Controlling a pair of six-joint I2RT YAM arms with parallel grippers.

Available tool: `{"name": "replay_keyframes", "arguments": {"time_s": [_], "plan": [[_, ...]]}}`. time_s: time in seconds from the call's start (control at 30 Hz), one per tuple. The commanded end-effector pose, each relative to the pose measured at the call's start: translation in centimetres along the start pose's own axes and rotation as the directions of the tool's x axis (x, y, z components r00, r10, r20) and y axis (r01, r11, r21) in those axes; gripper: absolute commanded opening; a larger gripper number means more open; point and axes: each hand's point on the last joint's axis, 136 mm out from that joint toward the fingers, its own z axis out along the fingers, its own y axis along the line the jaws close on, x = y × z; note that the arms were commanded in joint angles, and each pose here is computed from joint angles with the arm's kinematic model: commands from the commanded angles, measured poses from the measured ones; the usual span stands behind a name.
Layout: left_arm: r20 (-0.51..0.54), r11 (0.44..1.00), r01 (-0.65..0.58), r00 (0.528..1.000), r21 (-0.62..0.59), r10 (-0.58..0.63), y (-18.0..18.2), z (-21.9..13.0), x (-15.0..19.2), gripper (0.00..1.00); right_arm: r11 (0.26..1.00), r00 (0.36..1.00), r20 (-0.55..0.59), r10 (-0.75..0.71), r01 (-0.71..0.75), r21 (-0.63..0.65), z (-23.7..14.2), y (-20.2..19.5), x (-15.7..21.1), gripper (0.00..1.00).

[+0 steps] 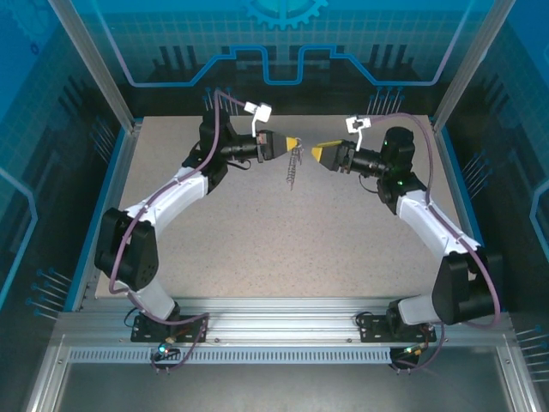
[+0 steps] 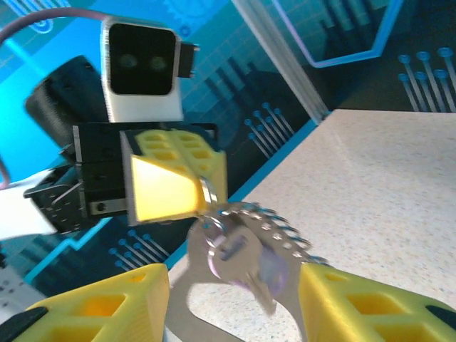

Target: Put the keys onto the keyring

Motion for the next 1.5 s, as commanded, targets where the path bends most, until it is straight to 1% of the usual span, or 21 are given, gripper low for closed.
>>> {"name": "replay_keyframes", "arguments": {"time_s": [0.0, 0.17, 0.27, 0.3, 0.33, 0.6, 0.87, 0.93, 1.2, 1.3, 1.37, 1.4, 1.47], "plan": [[0.079, 0.994, -0.095, 0.993, 0.047, 0.091, -4.2, -0.4, -2.1, 0.00, 0.993, 0.994, 0.084, -0.062, 0.054, 0.102, -0.5, 0.0, -0.6, 0.55], [0.073, 0.994, -0.101, 0.993, 0.035, 0.098, -4.9, -0.1, -1.6, 0.00, 0.983, 0.990, 0.090, -0.108, 0.093, 0.156, -0.7, 1.0, 0.8, 0.60], [0.070, 0.994, -0.100, 0.993, 0.031, 0.098, -5.1, 0.1, -1.5, 0.00, 0.977, 0.984, 0.102, -0.143, 0.124, 0.172, -0.8, 2.1, 0.7, 0.60], [0.069, 0.994, -0.101, 0.993, 0.032, 0.099, -5.2, 0.1, -1.4, 0.00, 0.976, 0.986, 0.091, -0.139, 0.121, 0.181, -0.8, 1.9, 1.6, 0.61], [0.067, 0.994, -0.100, 0.993, 0.033, 0.098, -5.3, 0.1, -1.4, 0.00, 0.975, 0.985, 0.090, -0.146, 0.127, 0.185, -0.8, 2.1, 1.7, 0.61], [0.057, 0.994, -0.105, 0.993, 0.032, 0.103, -5.7, 0.4, -1.2, 0.00, 0.970, 0.981, 0.094, -0.167, 0.147, 0.193, -0.8, 2.8, 1.6, 0.61], [0.054, 0.993, -0.111, 0.993, 0.032, 0.109, -5.8, 0.6, -1.3, 0.00, 0.972, 0.984, 0.079, -0.157, 0.140, 0.187, -0.1, 2.4, 1.8, 0.62], [0.052, 0.993, -0.113, 0.992, 0.034, 0.111, -5.9, 0.7, -1.4, 0.00, 0.971, 0.982, 0.088, -0.169, 0.151, 0.184, 0.1, 2.8, 0.9, 0.62], [0.053, 0.993, -0.113, 0.992, 0.033, 0.112, -5.8, 0.9, -1.4, 0.00, 0.970, 0.985, 0.076, -0.157, 0.140, 0.200, 1.0, 1.9, 1.1, 0.61], [0.053, 0.993, -0.113, 0.992, 0.034, 0.111, -5.9, 0.9, -1.4, 0.00, 0.970, 0.986, 0.071, -0.153, 0.136, 0.203, 1.2, 1.6, 1.3, 0.59], [0.056, 0.993, -0.116, 0.992, 0.030, 0.114, -5.8, 0.9, -1.4, 0.00, 0.970, 0.986, 0.066, -0.153, 0.137, 0.202, 1.3, 1.6, 1.4, 0.56], [0.058, 0.993, -0.117, 0.992, 0.028, 0.115, -5.8, 0.9, -1.5, 0.00, 0.970, 0.986, 0.064, -0.152, 0.136, 0.202, 1.3, 1.6, 1.5, 0.53], [0.062, 0.993, -0.118, 0.991, 0.023, 0.116, -5.7, 0.9, -1.5, 0.00, 0.971, 0.987, 0.055, -0.154, 0.140, 0.193, 1.3, 1.8, 1.7, 0.42]]}}
